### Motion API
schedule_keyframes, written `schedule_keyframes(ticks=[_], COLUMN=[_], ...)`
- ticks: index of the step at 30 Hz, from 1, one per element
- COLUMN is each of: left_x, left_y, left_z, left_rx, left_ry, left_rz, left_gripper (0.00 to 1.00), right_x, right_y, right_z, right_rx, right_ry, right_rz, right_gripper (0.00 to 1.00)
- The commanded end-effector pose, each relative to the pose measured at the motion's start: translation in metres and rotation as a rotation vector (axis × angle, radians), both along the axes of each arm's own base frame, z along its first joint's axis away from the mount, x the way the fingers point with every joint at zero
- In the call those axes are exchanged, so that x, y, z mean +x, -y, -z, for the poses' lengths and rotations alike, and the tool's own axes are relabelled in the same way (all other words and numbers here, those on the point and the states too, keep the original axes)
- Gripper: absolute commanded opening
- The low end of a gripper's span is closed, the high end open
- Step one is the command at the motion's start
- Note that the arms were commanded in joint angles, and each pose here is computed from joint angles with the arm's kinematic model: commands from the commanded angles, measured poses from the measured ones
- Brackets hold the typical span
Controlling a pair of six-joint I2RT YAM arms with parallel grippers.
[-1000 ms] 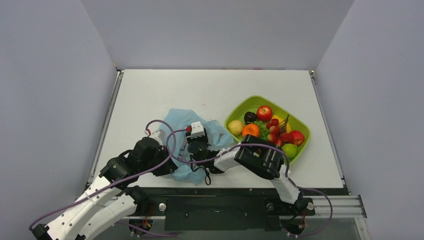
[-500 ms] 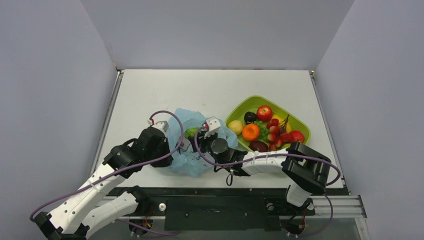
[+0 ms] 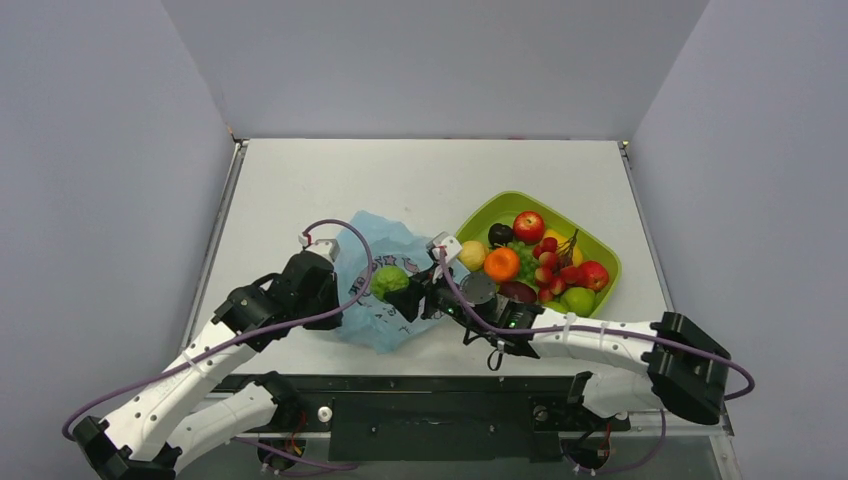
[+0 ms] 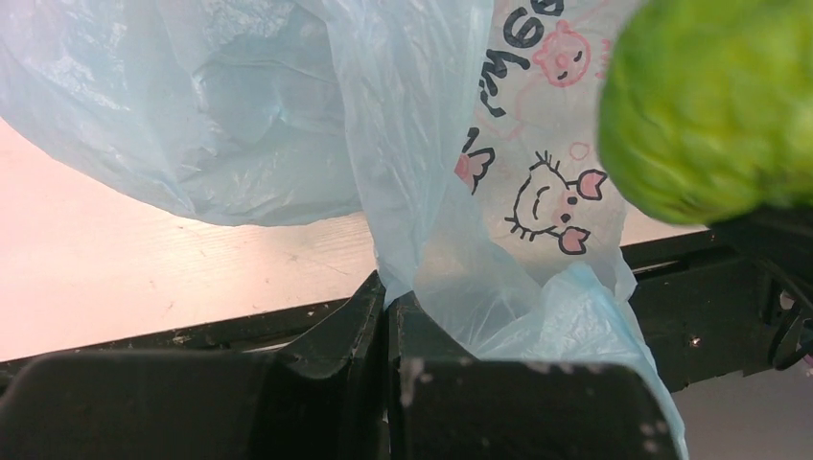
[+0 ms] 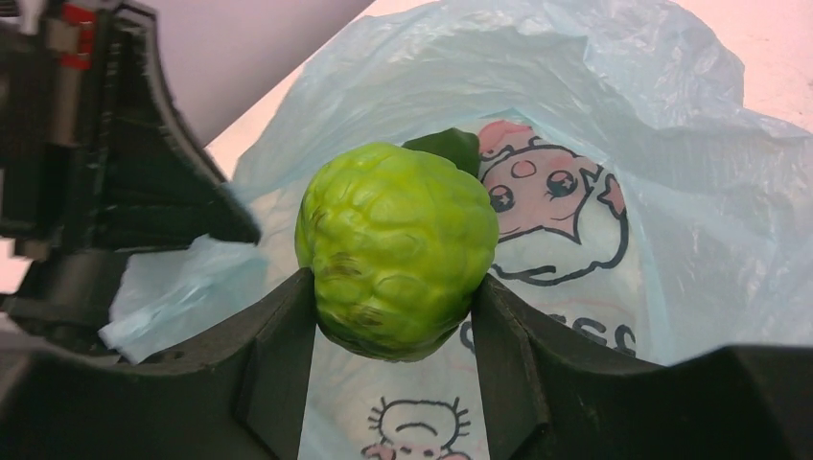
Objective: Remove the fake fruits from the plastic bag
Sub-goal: Take out the fake fruit from the plastic bag, then place the fake fruit in the bin.
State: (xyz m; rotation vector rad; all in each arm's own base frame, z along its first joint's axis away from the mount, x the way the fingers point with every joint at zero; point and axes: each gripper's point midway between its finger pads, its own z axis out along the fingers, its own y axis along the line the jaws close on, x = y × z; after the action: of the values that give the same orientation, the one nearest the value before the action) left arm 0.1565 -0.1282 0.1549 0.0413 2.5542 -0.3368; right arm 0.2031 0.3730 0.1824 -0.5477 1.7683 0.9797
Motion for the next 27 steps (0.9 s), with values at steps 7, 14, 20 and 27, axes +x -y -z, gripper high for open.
schedule_keyframes(ticks=[7, 14, 20, 27], left_x=[0.010, 0.009, 0.009, 0.008], left_y=[-0.006, -0.008, -0.007, -0.005], left_z=[-0.017, -0.021, -0.023, -0.022], left_rx=[-0.036, -0.054, -0.060, -0.065], left_ry=[0.106, 0.130, 0.139, 0.134], left_rz=[-0.046, -0.053, -0.052, -0.043], left_gripper=[0.00, 0.00, 0.00, 0.00], right_x=[0.005, 0.046, 0.081, 0.114], right_y=[0.084, 0.204, 0.257, 0.274], right_z=[-0.040, -0.044, -0.020, -0.009], right_rx=[0.005, -0.009, -0.103, -0.162], right_ry=[0.077, 0.109, -0.016, -0.102], right_rz=[0.243, 0.838, 1.031, 1.052], right_gripper=[0.00, 0.00, 0.00, 0.03])
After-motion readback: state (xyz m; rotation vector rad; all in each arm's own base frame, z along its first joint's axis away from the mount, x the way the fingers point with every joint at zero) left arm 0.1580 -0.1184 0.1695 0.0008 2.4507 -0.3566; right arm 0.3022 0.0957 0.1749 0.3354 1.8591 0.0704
